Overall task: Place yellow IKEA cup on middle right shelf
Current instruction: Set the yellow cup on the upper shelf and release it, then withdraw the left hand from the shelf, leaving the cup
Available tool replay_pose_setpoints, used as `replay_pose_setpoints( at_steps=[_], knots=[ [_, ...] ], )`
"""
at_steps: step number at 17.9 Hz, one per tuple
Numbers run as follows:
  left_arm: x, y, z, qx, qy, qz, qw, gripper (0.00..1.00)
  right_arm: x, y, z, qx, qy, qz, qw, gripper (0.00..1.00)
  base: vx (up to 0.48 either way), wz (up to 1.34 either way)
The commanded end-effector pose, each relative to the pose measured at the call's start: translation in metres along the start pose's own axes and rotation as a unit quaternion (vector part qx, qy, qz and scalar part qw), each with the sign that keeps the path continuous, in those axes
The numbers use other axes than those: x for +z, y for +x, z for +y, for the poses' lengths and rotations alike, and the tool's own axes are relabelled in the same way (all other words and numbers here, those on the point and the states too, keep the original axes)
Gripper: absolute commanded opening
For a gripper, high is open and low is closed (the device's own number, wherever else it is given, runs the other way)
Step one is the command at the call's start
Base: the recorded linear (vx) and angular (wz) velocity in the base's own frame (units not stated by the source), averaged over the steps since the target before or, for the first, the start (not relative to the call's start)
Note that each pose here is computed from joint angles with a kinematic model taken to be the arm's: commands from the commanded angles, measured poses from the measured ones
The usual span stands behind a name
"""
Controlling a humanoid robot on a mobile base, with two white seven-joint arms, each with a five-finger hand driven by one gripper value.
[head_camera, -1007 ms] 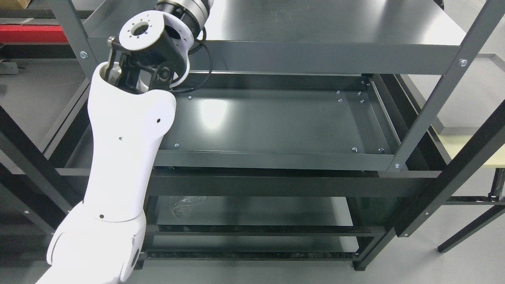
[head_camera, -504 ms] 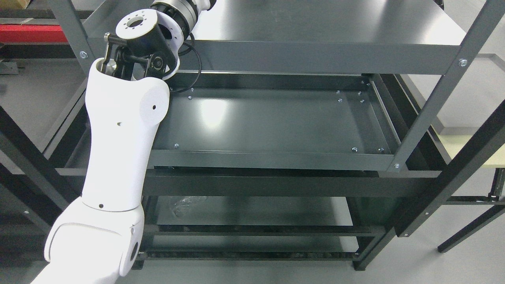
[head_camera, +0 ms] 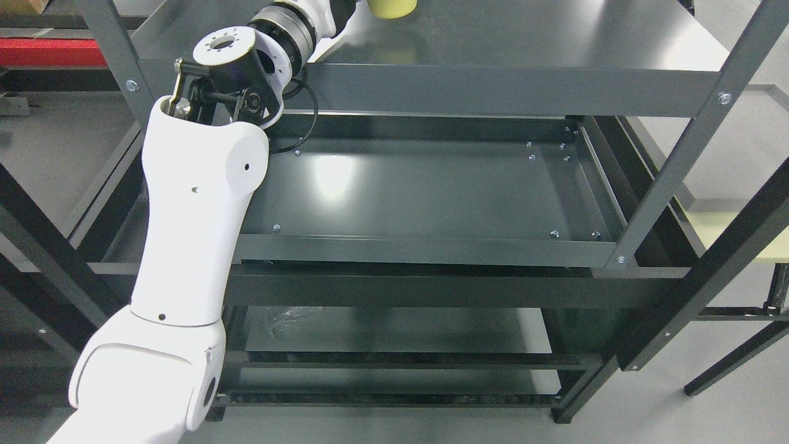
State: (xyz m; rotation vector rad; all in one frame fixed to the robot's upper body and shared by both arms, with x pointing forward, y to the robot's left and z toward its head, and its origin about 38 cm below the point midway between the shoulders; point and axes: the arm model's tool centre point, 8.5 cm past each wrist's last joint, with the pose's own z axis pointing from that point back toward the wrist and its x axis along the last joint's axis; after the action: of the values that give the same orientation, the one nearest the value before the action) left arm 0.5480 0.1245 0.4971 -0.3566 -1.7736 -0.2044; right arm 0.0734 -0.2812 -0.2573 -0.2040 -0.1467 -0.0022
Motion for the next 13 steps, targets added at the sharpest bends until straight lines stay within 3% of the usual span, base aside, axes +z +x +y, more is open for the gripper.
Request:
replay_pose_setpoints(
  at_steps=[1, 3, 13],
  knots=[
    [-0.005, -0.016, 0.013, -0.012, 0.018, 0.027, 0.999, 0.90, -0.001, -0.009, -0.010, -0.002, -0.006, 0.008, 1.000, 0.99, 0.000, 0.00],
    [-0.004, -0.014, 0.013, -0.018, 0.020, 0.023, 0.999, 0.98, -0.001, -0.009, -0.010, -0.002, -0.006, 0.008, 1.000, 0.99, 0.000, 0.00],
    [0.027, 0.056, -0.014, -0.032, -0.015, -0.088, 0.996, 0.99, -0.001, -0.009, -0.010, -0.002, -0.006, 0.008, 1.000, 0.99, 0.000, 0.00]
  ],
)
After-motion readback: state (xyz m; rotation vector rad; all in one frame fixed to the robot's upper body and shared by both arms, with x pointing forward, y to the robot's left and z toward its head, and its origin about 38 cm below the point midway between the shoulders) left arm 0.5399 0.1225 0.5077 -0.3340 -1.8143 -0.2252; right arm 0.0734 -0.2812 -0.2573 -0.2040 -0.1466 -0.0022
